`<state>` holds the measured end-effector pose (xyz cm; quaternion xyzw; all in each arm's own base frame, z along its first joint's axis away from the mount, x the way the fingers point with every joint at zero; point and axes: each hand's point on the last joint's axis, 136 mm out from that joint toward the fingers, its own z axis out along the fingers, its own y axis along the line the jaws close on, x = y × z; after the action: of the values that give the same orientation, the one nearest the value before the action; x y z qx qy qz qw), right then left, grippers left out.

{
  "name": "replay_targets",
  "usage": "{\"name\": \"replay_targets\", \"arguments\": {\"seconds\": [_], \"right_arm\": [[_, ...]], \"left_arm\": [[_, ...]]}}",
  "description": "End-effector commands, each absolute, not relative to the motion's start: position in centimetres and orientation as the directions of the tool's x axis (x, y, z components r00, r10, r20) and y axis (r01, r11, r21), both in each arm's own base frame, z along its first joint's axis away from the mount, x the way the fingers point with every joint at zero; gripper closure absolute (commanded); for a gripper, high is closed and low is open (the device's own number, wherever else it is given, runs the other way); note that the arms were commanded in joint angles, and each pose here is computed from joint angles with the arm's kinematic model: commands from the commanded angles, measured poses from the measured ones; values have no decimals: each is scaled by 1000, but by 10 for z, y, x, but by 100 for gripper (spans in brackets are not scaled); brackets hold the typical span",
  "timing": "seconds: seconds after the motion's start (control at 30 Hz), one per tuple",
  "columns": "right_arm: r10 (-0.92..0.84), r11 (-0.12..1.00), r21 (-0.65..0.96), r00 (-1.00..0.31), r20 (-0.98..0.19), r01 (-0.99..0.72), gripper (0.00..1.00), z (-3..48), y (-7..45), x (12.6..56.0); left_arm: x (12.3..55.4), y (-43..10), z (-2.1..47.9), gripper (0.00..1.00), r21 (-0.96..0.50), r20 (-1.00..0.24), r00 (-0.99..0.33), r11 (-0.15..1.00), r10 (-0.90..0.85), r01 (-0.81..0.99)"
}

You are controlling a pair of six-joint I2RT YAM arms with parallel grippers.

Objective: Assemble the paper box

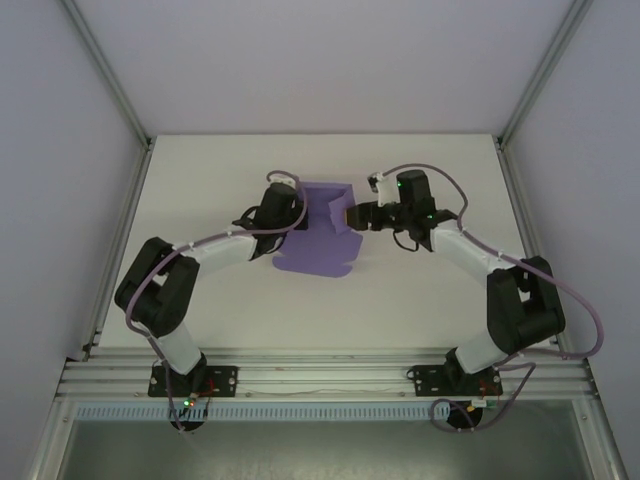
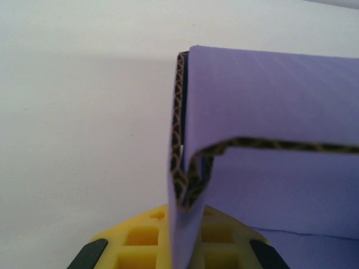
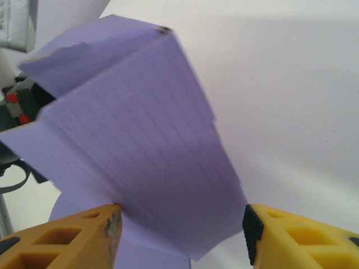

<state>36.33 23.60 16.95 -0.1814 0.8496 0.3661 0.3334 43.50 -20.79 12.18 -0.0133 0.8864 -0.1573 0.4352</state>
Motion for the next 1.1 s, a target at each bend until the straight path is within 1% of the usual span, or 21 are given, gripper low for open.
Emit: {"name": "replay_targets", "arguments": {"seconds": [0.0, 0.17, 0.27, 0.33, 0.47, 0.63, 0.77, 0.9, 1.07], "right_arm": [[-105, 633, 467, -666, -739, -618, 36, 173, 244, 358], [-179, 624, 443, -670, -721, -644, 34, 163, 241, 346], [-172, 692, 405, -682, -711, -597, 34, 156, 232, 357], [-202, 726, 361, -684, -701, -585, 33, 147, 225, 360], [-253, 736, 300, -658, -710, -607, 31, 129, 218, 356], [-150, 814, 278, -646, -748, -511, 40, 128, 206, 378], [-45, 830, 305, -601, -798, -467, 41, 132, 207, 392], [7, 855, 286, -541, -841, -433, 42, 136, 208, 402], [43, 902, 262, -532, -846, -343, 52, 131, 202, 416]], "left_arm": [[438, -219, 126, 100, -298, -769, -620, 946, -157, 129], [437, -223, 127, 100, -312, -768, -621, 938, -156, 150], [435, -226, 128, 100, -320, -773, -617, 931, -148, 177], [436, -224, 125, 100, -309, -773, -619, 936, -143, 169], [435, -222, 119, 100, -283, -777, -618, 944, -122, 170], [434, -228, 113, 100, -253, -792, -605, 946, -82, 203], [433, -237, 104, 100, -210, -792, -609, 952, -32, 223], [431, -244, 100, 100, -193, -796, -605, 954, -17, 228], [430, -249, 97, 100, -175, -794, -608, 956, 5, 235]]}}
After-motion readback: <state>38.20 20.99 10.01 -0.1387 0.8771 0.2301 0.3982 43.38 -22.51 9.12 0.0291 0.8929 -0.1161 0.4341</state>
